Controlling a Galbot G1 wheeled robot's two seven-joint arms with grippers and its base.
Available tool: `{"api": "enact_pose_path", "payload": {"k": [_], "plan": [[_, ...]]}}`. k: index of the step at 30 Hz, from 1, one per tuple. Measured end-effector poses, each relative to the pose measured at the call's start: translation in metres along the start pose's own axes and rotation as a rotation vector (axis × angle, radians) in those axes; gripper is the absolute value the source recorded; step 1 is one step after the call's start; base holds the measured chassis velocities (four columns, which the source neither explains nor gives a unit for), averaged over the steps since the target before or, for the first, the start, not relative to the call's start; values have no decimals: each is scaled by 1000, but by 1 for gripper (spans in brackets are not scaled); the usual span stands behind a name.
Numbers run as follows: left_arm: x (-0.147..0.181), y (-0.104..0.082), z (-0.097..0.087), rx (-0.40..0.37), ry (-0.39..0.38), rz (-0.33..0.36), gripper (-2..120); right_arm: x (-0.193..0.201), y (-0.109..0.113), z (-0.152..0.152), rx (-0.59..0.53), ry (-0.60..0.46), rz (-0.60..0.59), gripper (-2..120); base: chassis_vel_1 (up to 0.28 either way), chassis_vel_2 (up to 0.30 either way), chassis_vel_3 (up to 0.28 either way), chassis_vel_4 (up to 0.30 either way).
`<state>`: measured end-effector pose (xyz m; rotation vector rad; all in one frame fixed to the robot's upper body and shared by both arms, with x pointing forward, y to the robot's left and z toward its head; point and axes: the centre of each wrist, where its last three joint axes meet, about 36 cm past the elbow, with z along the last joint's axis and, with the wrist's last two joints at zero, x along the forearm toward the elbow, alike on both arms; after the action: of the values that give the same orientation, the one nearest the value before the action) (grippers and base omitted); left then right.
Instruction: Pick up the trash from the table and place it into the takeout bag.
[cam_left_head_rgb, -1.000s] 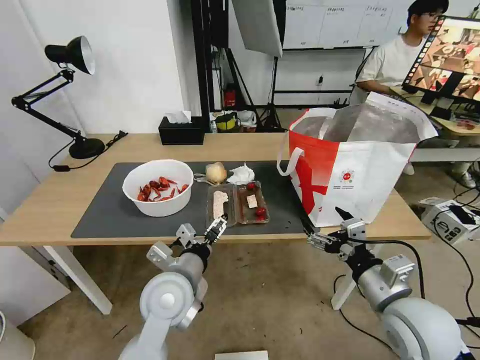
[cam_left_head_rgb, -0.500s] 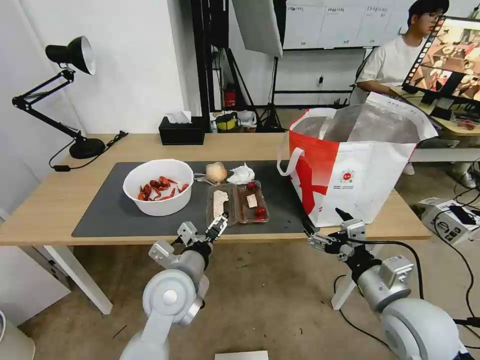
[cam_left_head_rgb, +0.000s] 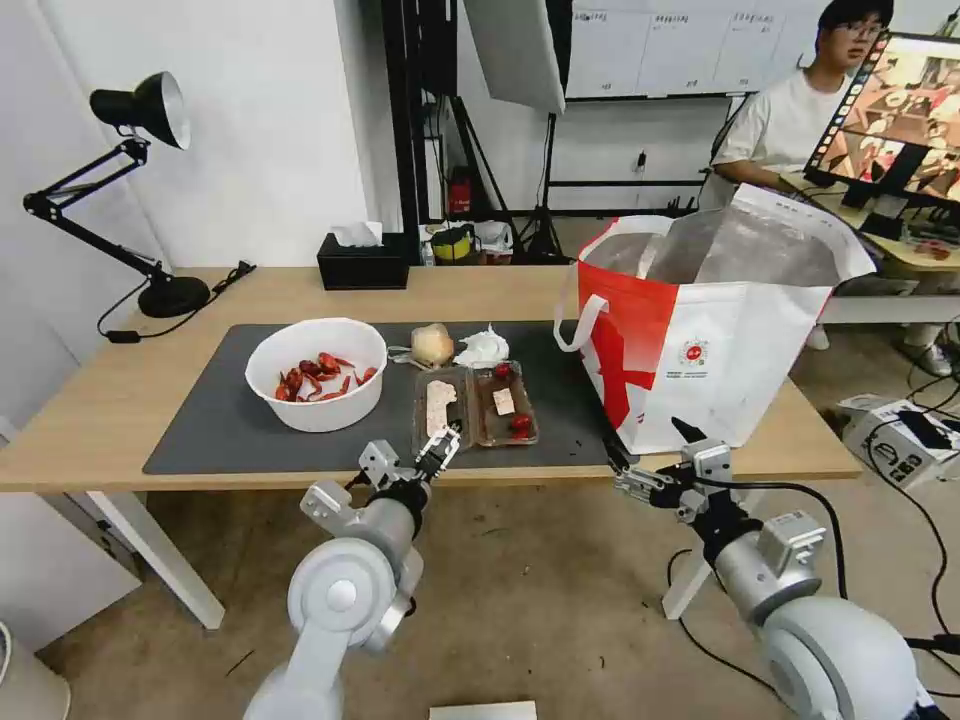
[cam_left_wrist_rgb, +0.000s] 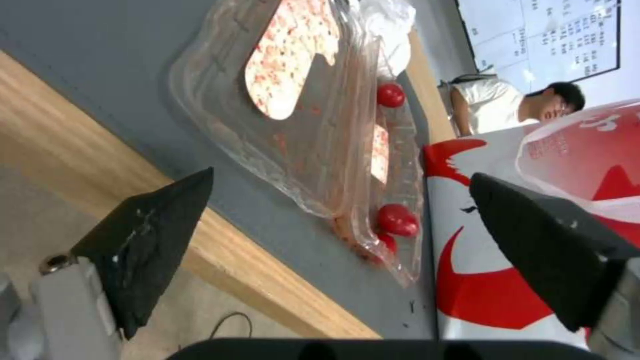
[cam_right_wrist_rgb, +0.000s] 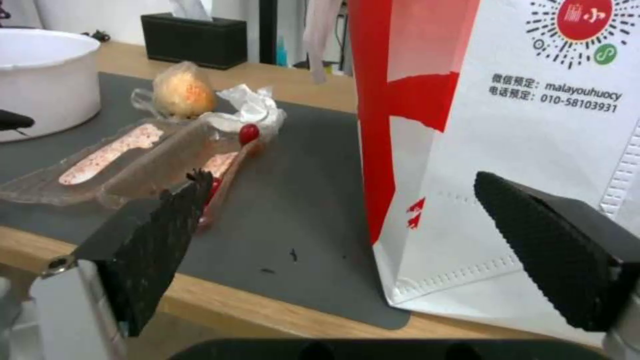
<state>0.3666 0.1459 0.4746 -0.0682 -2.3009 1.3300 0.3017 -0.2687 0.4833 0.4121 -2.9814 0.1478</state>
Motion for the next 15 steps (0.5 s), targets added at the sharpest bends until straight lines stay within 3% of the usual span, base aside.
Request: {"api": "enact_pose_path", "payload": {"k": [15], "plan": [[-15,-2,1,-1,6,-1,100,0,-1,1,1,4,6,100,0,0,0,0]]}}
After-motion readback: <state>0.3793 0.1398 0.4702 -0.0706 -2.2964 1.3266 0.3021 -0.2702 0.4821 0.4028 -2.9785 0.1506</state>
